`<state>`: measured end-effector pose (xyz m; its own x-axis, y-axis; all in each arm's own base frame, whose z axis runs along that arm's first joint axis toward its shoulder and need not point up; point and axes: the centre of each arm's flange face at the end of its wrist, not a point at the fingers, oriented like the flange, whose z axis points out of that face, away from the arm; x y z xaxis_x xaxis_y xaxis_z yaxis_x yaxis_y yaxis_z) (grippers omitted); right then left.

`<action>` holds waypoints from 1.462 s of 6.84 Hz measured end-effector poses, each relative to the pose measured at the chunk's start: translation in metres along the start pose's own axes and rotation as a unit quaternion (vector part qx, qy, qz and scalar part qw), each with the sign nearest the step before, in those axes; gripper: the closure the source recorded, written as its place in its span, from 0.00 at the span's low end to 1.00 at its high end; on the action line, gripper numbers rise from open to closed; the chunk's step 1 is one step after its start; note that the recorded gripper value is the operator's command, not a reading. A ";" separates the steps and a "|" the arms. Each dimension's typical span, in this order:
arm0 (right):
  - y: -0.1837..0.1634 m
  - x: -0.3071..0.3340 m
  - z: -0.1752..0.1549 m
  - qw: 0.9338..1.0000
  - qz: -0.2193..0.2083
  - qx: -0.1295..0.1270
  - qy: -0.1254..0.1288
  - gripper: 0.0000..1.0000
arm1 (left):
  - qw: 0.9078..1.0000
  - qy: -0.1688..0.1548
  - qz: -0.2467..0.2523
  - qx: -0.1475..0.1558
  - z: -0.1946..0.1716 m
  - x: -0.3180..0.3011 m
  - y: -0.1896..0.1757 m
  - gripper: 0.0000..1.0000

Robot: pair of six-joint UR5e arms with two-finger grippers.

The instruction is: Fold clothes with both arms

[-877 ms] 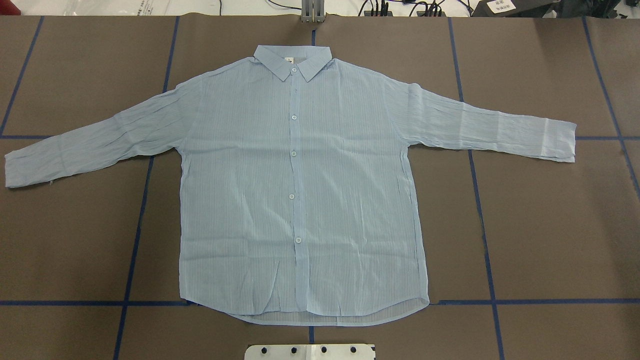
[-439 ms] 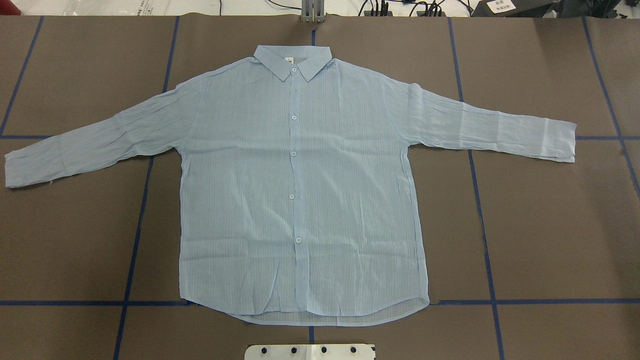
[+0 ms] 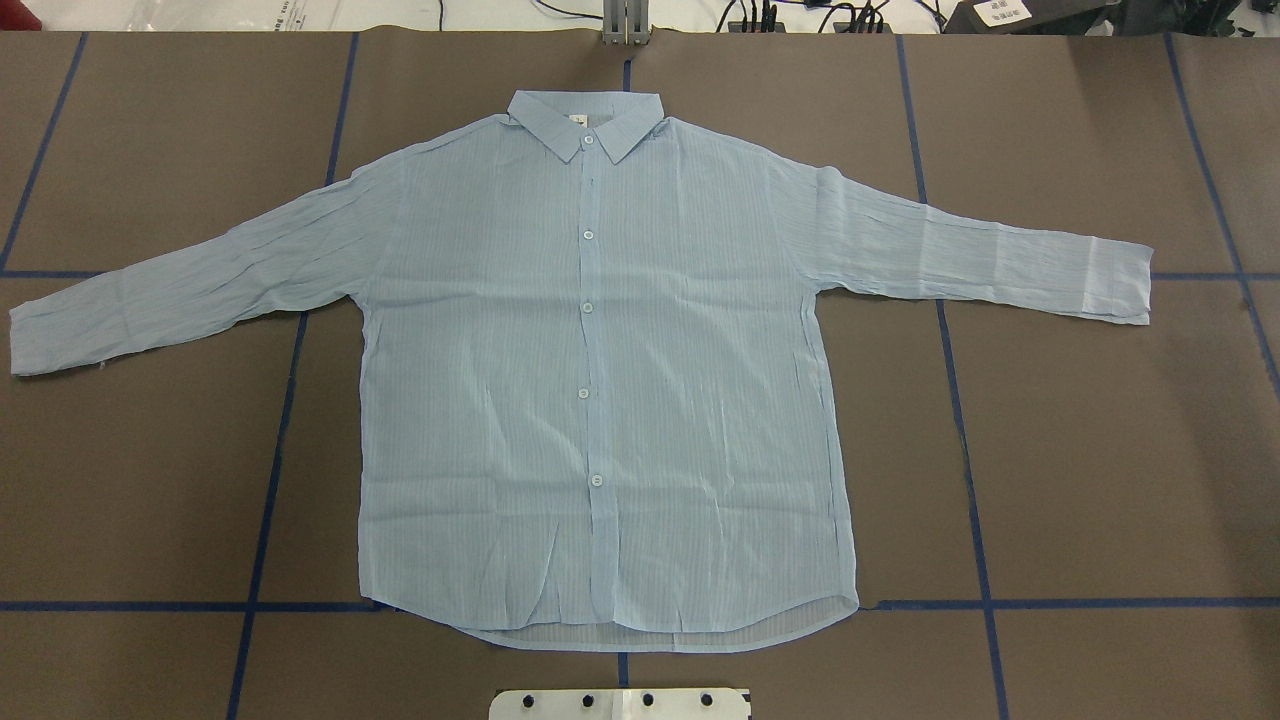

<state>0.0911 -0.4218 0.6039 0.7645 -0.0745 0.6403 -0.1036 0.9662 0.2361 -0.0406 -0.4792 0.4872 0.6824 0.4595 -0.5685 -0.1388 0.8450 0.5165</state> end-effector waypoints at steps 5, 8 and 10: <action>-0.078 -0.063 0.052 0.995 -0.061 0.045 -0.069 0.01 | 0.996 -0.021 0.064 0.065 -0.007 -0.002 -0.039 0.00; -0.101 -0.143 0.167 0.994 -0.011 0.087 -0.068 0.11 | 0.995 -0.022 0.067 0.069 -0.009 0.000 -0.037 0.00; -0.088 -0.143 0.220 0.992 -0.011 0.099 -0.076 0.21 | 0.995 -0.023 0.071 0.072 -0.008 -0.001 -0.036 0.00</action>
<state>-0.1491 -0.5505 0.6522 0.6650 -0.1460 0.7324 -0.2227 0.8974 0.3810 -0.0420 -0.5081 0.4639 0.6957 0.5557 -0.4553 -0.1339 0.7230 0.6778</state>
